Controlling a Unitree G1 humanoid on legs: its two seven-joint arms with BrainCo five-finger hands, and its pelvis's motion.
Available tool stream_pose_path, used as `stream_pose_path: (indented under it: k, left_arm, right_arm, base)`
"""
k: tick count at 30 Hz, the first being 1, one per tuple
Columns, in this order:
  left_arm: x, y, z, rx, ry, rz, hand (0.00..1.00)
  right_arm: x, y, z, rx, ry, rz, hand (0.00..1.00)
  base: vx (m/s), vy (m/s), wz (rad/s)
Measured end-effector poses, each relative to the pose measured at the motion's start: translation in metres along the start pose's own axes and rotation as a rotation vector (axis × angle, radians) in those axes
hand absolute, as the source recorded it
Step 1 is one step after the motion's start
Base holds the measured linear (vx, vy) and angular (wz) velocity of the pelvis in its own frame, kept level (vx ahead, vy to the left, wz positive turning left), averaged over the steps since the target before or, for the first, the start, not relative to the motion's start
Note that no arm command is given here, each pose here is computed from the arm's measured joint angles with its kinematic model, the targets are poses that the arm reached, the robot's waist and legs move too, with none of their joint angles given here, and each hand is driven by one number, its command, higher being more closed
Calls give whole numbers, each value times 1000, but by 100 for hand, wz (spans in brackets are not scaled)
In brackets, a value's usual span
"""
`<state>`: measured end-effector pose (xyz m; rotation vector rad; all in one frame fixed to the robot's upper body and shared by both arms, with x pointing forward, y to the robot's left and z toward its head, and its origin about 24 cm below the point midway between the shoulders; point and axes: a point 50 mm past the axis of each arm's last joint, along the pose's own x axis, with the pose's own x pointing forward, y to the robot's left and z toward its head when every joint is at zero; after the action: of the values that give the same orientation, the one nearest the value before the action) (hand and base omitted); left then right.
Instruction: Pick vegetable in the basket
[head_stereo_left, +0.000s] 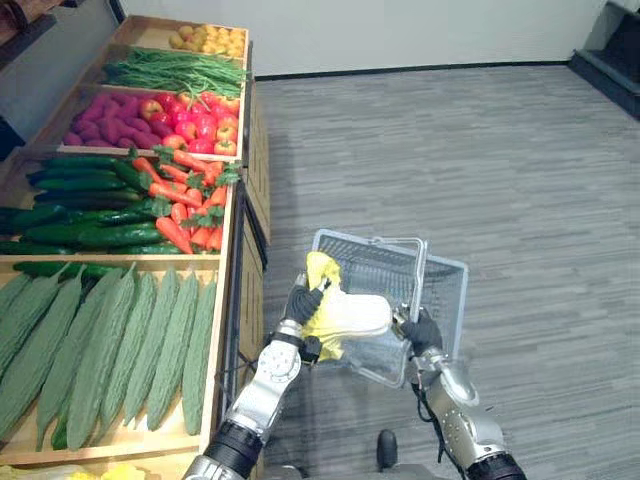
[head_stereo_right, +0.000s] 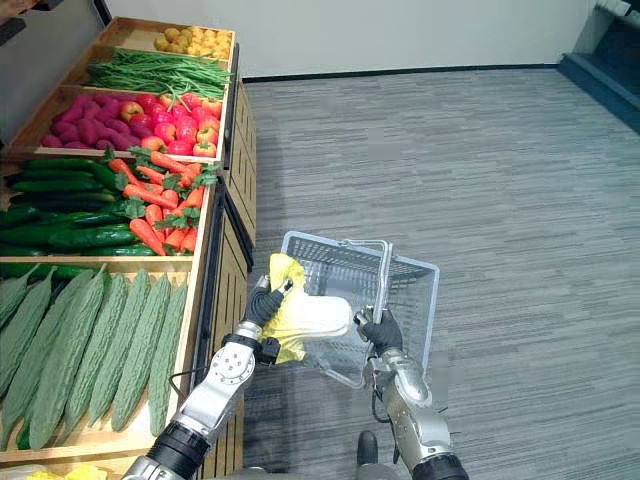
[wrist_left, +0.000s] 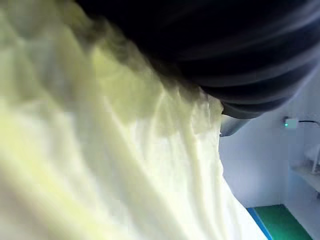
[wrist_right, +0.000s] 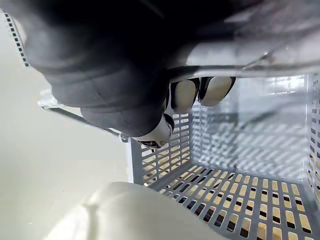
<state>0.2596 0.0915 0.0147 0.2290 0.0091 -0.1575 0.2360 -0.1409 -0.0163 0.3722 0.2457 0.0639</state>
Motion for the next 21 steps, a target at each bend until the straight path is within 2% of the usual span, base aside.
stream_pose_path:
  k: [3, 6, 9, 10, 11, 12, 17, 21]
  left_arm:
    - [-2, 2, -14, 25, 57, -3, 100]
    - [-2, -1, -13, 37, 55, -18, 100]
    - [14, -6, -7, 119, 31, -60, 100]
    - [20, -2, -6, 164, 29, -62, 100]
    - [27, 13, -27, 387, 141, -70, 100]
    - [26, 13, -29, 417, 147, -75, 0]
    - [26, 15, -34, 447, 175, -74, 0]
    - [25, 18, -39, 546, 192, -82, 0]
  right_arm:
    - [0, -2, -5, -1, 23, -7, 100]
    - [2, 11, -11, -6, 57, 46, 100]
    - [16, 24, -11, -20, 87, 100, 100]
    - [18, 26, -9, -27, 90, 117, 100]
    - [16, 52, -15, 42, 151, 249, 100]
    - [14, 57, -15, 73, 161, 269, 100]
    - [9, 75, -12, 106, 157, 362, 100]
    - [4, 85, -15, 113, 177, 407, 100]
  base:
    - [-113, -28, 7]
    - [-92, -14, -2]
    - [-114, -25, 6]
    - [-102, -65, -8]
    - [-65, -63, -9]
    - [-22, -48, -8]
    - [3, 23, 1]
    - [-29, 38, -5]
